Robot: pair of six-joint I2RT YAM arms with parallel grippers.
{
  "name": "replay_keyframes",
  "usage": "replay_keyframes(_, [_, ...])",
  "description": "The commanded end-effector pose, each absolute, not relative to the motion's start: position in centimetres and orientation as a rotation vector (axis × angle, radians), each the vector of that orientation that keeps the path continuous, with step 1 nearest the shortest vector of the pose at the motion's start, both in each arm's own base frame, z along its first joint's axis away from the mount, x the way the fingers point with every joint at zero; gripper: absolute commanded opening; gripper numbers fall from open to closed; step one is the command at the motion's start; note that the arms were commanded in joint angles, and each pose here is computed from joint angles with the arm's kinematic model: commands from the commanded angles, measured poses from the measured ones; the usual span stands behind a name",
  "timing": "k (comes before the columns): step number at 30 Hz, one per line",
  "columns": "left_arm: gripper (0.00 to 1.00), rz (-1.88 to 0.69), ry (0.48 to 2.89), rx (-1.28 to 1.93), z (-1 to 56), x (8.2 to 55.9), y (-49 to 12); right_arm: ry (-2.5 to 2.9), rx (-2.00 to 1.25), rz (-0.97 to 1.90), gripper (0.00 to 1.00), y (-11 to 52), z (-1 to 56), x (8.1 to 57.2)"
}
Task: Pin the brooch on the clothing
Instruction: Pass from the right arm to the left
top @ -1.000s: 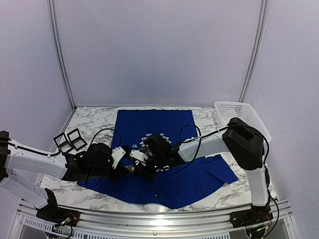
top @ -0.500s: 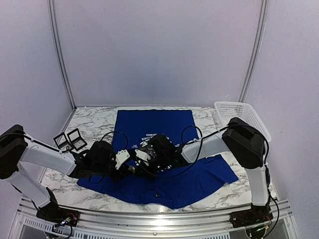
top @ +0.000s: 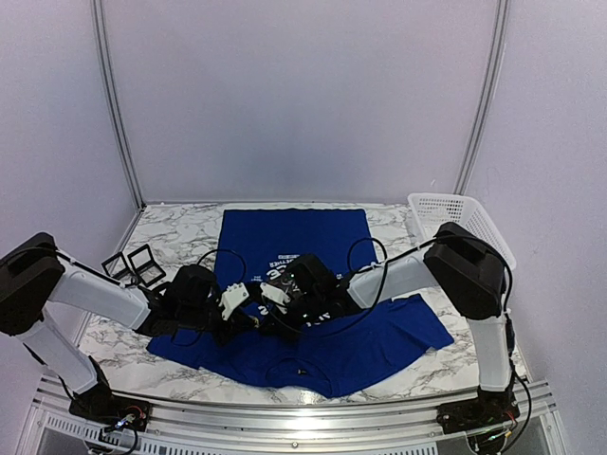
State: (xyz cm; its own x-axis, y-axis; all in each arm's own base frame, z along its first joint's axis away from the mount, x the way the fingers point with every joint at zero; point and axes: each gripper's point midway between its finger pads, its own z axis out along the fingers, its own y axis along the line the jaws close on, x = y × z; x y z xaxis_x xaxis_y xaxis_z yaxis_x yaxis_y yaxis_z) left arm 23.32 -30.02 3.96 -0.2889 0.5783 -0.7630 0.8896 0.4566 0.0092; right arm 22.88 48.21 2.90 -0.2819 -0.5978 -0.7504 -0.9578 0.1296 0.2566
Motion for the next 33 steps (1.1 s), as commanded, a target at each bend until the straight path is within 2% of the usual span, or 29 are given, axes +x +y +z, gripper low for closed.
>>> replay_keyframes(1, [0.08,-0.669,1.984,1.299,3.3,22.0,-31.6,1.845,-1.497,1.033,0.02,49.1,5.4,22.7])
replay_keyframes(7, [0.07,-0.685,1.981,1.317,3.1,22.0,-32.0,1.836,-1.496,1.049,0.01,49.3,5.6,22.7])
replay_keyframes(11, [0.0,-0.715,1.975,1.336,3.0,21.6,-32.2,1.836,-1.493,1.06,0.01,49.3,5.6,22.7])
replay_keyframes(17, [0.0,-0.766,1.972,1.33,3.6,20.7,-32.2,1.838,-1.477,1.066,0.06,48.9,5.9,23.1])
replay_keyframes(26, [0.0,-0.733,1.973,1.264,5.6,21.1,-31.4,1.785,-1.525,1.129,0.34,48.0,7.6,23.0])
replay_keyframes(33, [0.0,-0.683,1.984,1.253,7.0,21.2,-30.6,1.739,-1.548,1.097,0.44,46.5,10.4,23.9])
